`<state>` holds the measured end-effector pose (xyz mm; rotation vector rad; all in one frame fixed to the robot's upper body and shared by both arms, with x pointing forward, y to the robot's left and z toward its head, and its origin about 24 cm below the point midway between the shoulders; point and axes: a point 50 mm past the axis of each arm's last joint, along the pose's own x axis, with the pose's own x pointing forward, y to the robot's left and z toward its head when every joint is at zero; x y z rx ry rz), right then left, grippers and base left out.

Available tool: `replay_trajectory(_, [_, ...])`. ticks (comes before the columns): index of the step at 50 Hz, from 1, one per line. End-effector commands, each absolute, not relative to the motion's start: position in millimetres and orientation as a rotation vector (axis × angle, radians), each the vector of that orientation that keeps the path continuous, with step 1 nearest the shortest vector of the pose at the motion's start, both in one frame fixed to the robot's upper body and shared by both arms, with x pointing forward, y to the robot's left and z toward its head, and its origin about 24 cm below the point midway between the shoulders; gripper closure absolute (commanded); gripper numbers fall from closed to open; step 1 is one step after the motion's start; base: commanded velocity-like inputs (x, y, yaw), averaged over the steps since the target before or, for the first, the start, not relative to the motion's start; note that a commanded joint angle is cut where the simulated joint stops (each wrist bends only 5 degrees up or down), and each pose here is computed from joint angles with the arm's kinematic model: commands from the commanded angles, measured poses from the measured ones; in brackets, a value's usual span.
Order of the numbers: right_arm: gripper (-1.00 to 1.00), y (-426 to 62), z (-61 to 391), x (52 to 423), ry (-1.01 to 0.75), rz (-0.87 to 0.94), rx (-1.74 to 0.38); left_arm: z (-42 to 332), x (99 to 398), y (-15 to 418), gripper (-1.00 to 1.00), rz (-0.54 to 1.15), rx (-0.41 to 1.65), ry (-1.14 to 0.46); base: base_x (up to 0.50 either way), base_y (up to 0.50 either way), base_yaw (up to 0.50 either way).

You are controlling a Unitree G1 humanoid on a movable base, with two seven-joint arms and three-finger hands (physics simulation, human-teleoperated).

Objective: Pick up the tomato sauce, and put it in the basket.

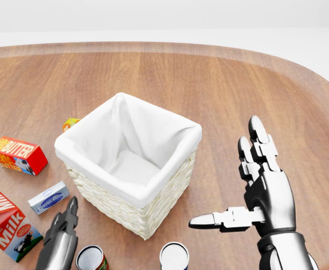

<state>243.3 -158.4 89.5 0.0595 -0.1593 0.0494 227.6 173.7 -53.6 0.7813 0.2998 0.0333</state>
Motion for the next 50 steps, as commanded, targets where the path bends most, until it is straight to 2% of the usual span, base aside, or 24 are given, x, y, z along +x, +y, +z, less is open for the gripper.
replay_trajectory(1, [-1.00, -158.4, 88.5, 243.4, -0.155, 0.050, 0.060, -50.7, 228.5, 172.3, -1.00, 0.027, 0.780, 0.287, 0.00, 0.00, 0.00])
replay_trajectory(50, [-1.00, -158.6, 90.4, 242.9, -0.163, 0.047, 0.061, -62.0, 227.9, 167.8, -1.00, 0.010, 0.801, 0.324, 0.00, 0.00, 0.00])
